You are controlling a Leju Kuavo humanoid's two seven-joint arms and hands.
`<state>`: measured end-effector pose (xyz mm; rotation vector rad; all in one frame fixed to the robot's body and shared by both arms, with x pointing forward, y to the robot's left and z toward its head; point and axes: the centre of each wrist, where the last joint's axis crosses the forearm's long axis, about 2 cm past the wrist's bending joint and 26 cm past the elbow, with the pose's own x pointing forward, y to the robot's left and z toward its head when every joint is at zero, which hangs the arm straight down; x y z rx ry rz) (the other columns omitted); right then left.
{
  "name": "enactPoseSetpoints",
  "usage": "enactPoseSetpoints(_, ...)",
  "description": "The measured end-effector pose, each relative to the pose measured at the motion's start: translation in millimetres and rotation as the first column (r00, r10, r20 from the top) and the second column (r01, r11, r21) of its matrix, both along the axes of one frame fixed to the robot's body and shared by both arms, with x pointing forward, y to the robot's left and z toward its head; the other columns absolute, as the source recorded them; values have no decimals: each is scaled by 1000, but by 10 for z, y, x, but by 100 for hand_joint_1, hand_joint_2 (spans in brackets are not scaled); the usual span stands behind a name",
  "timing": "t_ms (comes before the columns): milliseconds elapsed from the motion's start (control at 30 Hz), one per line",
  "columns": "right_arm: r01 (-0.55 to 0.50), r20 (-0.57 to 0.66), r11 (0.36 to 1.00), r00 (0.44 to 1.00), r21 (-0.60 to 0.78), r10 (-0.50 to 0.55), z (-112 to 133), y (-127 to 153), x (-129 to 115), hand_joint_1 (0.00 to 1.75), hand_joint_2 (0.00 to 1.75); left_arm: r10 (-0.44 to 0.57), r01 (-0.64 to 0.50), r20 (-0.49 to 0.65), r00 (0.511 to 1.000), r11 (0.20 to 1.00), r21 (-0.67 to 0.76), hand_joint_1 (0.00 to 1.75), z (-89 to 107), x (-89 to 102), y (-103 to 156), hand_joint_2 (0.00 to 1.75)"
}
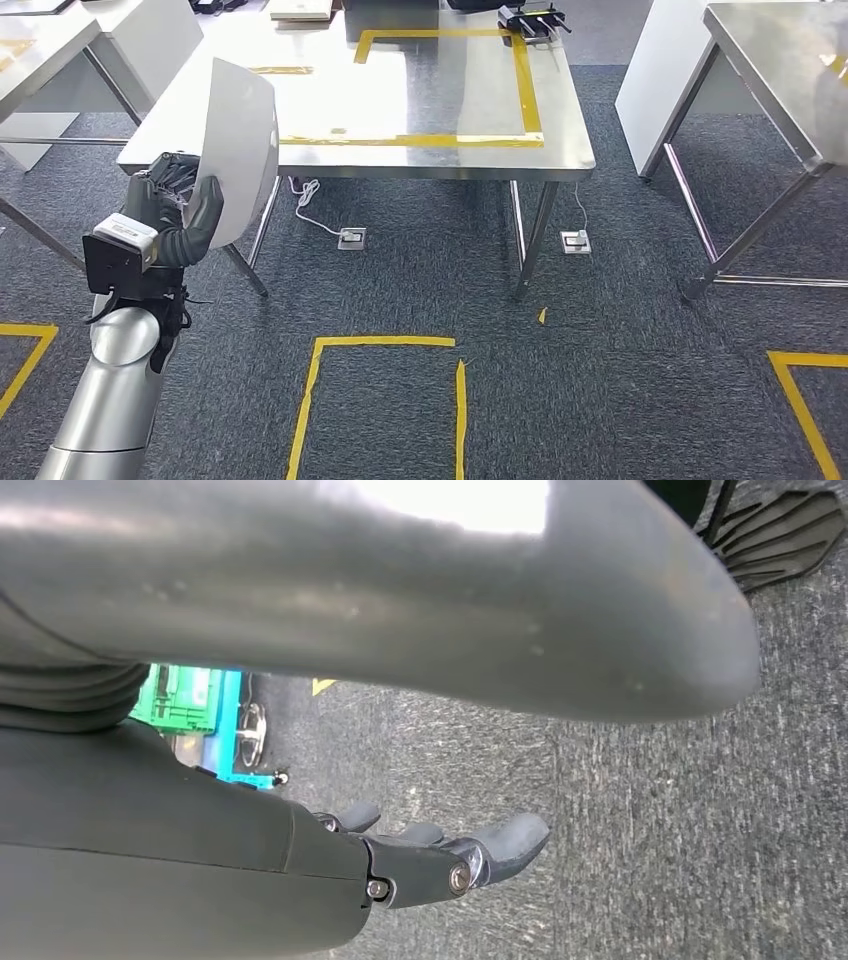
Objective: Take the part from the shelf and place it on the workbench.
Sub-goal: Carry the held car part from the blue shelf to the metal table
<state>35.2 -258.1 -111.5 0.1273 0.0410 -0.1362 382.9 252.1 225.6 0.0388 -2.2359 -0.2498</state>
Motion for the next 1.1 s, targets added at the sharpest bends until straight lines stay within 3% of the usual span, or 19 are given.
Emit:
enactPoseSetpoints(867, -26, -15, 1000, 1000, 4, 26, -2, -8, -10, 0, 0, 13, -14, 38, 999, 1000, 24, 175, 57, -57, -22, 175)
enactPoseSetpoints(1100, -32, -14, 999, 999, 8, 32, -3, -14, -23, 0, 0, 21, -22, 15, 1000, 999, 38, 175, -12, -90, 3, 175)
